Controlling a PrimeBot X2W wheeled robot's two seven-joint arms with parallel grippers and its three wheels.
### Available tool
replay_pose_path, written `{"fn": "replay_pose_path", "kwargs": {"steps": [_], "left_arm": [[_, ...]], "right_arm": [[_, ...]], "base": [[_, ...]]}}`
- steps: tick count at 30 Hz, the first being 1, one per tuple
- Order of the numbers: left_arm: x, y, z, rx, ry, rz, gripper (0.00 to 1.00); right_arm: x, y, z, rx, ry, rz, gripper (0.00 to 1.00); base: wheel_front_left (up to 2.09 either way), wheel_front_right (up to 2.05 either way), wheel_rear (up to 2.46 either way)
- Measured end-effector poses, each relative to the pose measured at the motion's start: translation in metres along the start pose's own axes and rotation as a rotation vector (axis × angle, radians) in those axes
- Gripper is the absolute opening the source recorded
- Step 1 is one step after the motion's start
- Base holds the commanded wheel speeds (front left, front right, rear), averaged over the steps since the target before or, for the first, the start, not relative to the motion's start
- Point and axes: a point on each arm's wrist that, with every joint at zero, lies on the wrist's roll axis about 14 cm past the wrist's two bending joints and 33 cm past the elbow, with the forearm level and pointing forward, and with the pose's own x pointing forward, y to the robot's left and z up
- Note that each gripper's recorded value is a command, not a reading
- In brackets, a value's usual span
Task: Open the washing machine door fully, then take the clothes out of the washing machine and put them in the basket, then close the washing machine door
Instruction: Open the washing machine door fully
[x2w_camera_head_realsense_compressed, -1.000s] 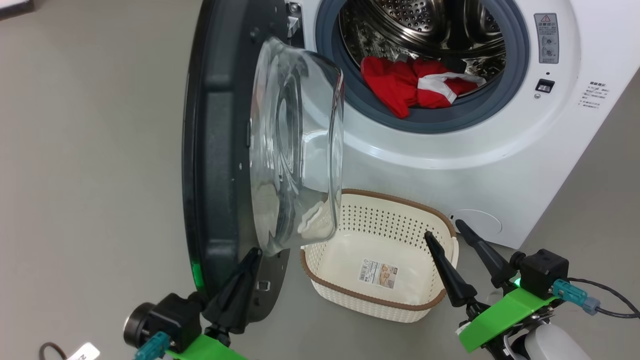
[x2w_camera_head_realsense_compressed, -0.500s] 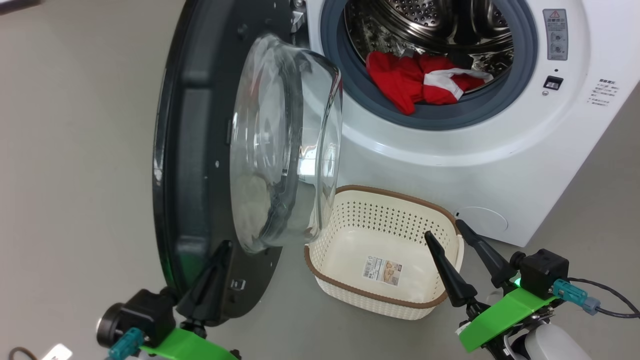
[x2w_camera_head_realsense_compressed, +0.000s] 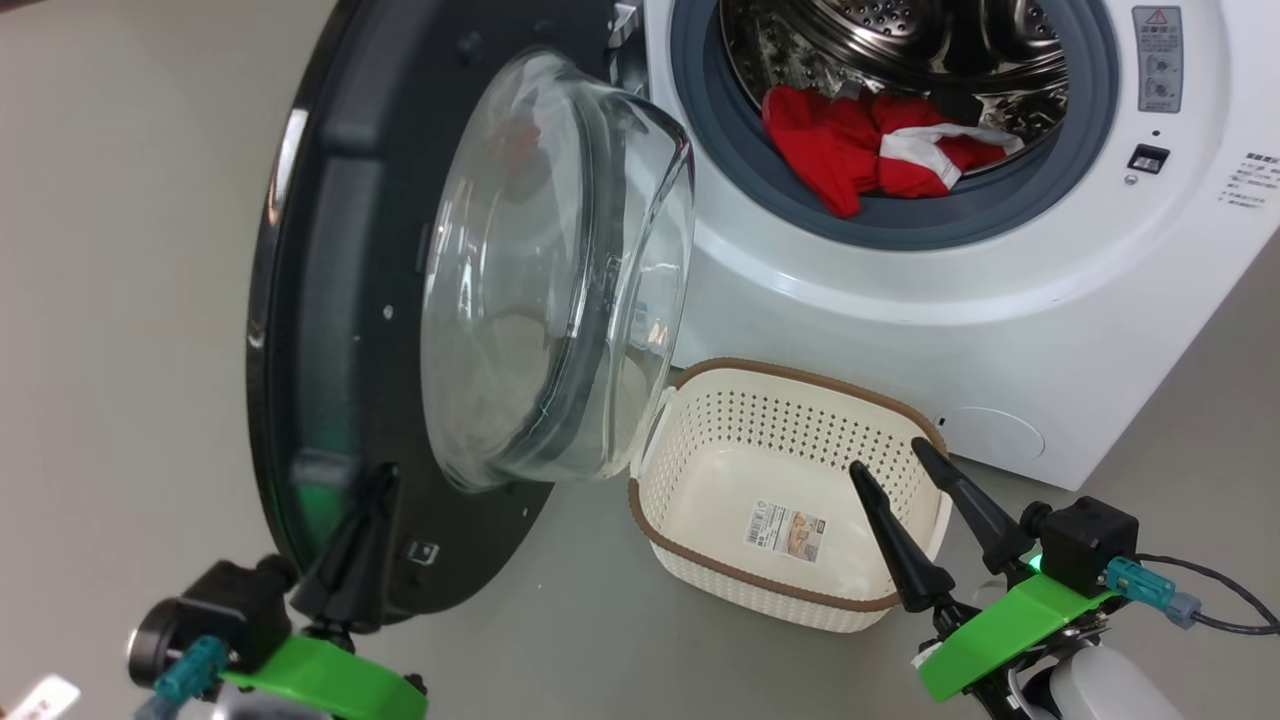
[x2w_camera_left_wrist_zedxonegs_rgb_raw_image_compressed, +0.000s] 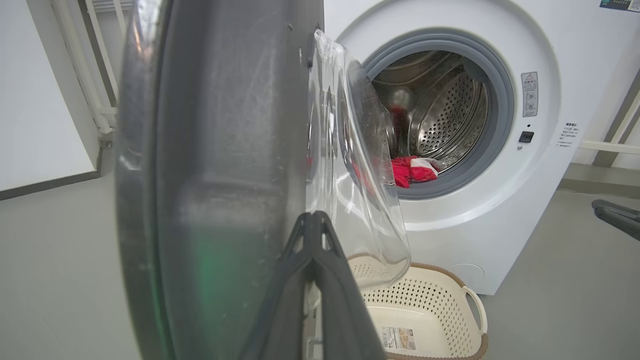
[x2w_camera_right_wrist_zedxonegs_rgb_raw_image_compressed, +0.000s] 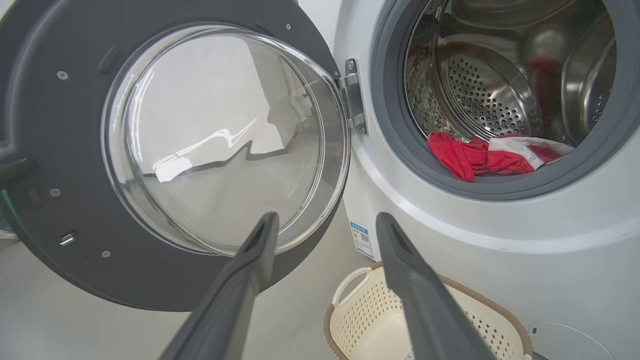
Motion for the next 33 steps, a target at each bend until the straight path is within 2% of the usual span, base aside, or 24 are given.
{"fn": "replay_pose_path", "kwargs": {"steps": [19,33], "left_arm": [[0.011,0.074,-0.01,0.082,0.094,0.141,0.0],[0.029,0.107,-0.018,0.102,0.145,0.19,0.0]], "right_arm": [[0.015,0.002,-0.011,0.023,0.016,0.032,1.0],[0.023,0.002,-0.018,0.034,0.026,0.05,1.0]], "base": [[0.0,0.0,0.0],[0.0,0.0,0.0]]}}
